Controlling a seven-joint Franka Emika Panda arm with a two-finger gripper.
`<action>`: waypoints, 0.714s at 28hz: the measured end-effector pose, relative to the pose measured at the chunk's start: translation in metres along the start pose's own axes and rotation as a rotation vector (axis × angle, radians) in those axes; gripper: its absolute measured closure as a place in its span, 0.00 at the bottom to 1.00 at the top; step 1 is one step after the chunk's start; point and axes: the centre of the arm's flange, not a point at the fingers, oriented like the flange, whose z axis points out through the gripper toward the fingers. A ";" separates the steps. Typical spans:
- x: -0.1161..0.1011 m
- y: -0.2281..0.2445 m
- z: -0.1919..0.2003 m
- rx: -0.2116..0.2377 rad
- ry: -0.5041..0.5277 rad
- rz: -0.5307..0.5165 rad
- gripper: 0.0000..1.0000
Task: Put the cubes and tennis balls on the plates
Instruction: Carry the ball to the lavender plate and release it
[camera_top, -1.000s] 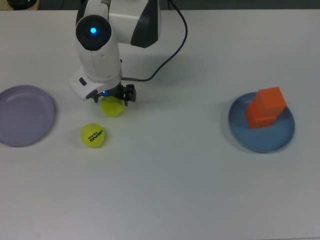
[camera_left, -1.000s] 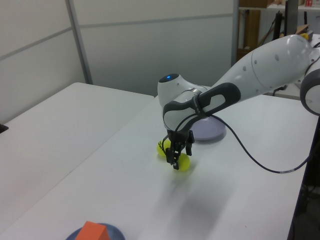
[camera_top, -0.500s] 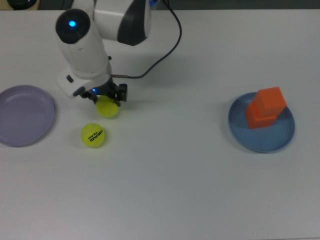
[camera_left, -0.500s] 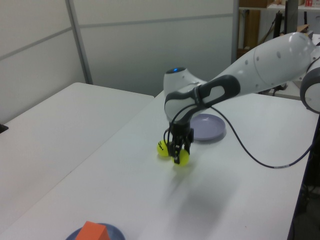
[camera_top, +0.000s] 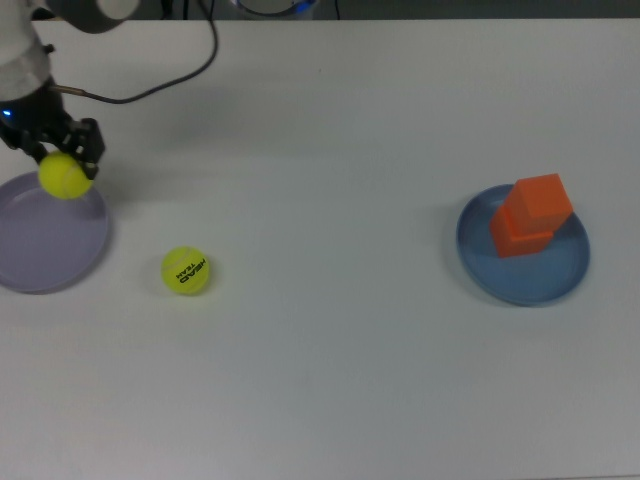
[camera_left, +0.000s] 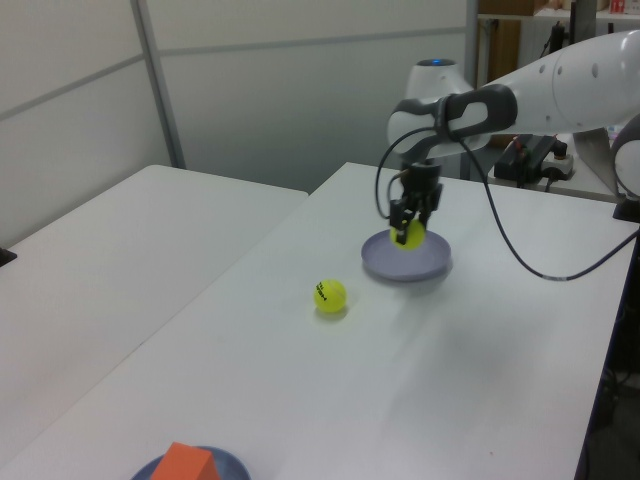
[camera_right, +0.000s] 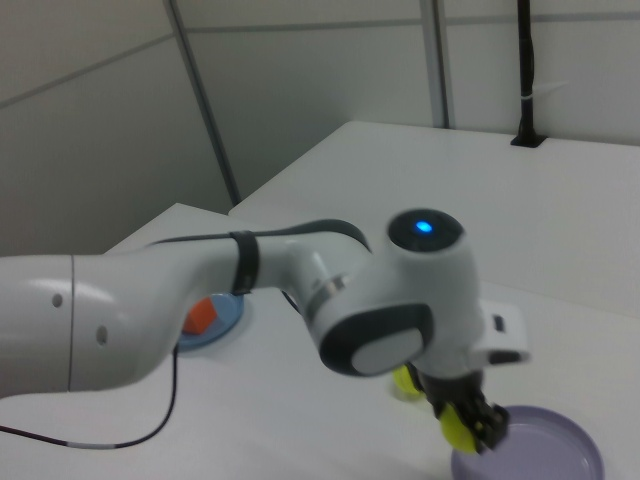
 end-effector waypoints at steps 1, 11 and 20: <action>-0.001 0.008 0.002 -0.001 -0.001 0.005 0.30; 0.005 0.034 0.057 -0.022 -0.032 0.045 0.30; 0.012 0.032 0.059 -0.028 -0.024 0.029 0.19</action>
